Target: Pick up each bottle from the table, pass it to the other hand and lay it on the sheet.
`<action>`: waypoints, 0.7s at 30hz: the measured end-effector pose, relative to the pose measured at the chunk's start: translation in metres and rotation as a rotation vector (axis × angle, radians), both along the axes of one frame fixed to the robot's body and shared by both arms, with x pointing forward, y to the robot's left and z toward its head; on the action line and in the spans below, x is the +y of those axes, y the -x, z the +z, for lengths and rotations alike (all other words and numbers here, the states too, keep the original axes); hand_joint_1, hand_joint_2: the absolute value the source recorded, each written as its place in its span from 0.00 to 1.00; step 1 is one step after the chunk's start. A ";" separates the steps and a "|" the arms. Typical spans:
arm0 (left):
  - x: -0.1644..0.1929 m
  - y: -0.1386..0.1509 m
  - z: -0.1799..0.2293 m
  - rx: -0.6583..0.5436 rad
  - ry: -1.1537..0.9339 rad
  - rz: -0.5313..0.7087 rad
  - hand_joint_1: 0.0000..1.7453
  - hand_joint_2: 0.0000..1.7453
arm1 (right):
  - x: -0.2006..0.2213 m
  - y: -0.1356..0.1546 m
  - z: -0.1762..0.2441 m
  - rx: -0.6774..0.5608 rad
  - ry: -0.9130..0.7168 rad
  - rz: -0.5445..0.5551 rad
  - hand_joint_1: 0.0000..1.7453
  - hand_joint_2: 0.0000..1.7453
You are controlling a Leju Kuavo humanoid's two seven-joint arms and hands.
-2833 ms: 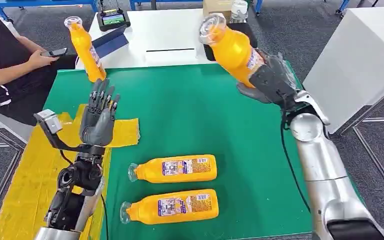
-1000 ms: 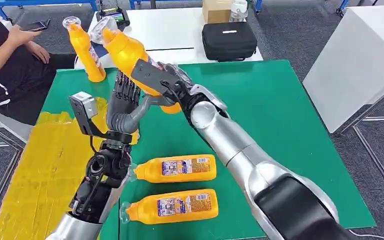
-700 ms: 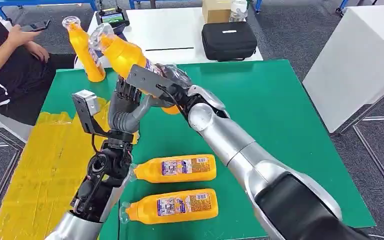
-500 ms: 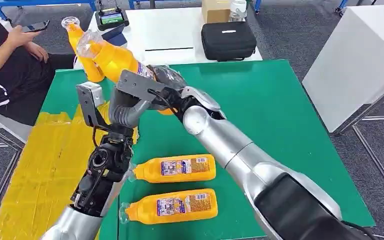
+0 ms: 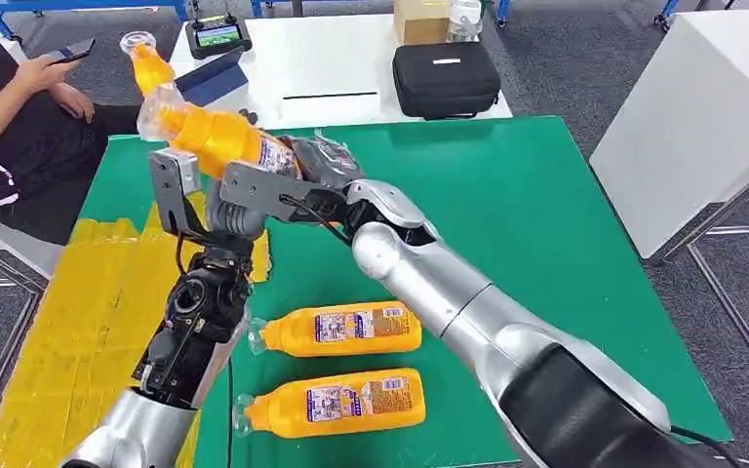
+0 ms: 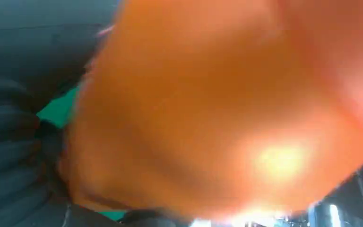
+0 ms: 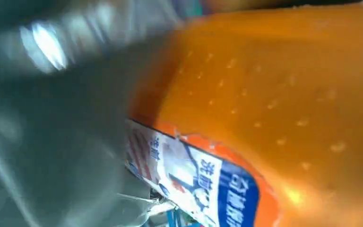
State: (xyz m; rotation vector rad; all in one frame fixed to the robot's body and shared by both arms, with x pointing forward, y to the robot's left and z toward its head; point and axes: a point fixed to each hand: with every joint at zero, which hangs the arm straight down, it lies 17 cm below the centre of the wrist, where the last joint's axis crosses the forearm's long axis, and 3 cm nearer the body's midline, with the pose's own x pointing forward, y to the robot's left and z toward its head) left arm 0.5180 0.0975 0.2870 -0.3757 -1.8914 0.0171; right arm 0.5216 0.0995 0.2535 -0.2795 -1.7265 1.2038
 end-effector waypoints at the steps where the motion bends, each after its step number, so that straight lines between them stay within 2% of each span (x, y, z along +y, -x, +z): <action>1: 0.001 -0.001 0.000 0.001 0.003 0.003 0.00 1.00 | 0.001 0.002 -0.002 0.004 -0.003 0.003 1.00 1.00; 16: 0.007 0.007 -0.014 0.058 0.135 -0.027 0.00 1.00 | 0.008 0.016 -0.025 0.063 -0.004 0.026 1.00 1.00; 17: 0.007 0.008 -0.015 0.064 0.156 -0.036 0.94 1.00 | 0.009 0.017 -0.026 0.066 -0.004 0.029 1.00 1.00; 18: 0.009 0.009 -0.016 0.073 0.184 -0.046 1.00 1.00 | 0.009 0.018 -0.028 0.071 -0.003 0.031 1.00 1.00; 21: 0.012 0.014 -0.019 0.094 0.268 -0.076 1.00 1.00 | 0.011 0.021 -0.032 0.074 0.005 0.040 1.00 1.00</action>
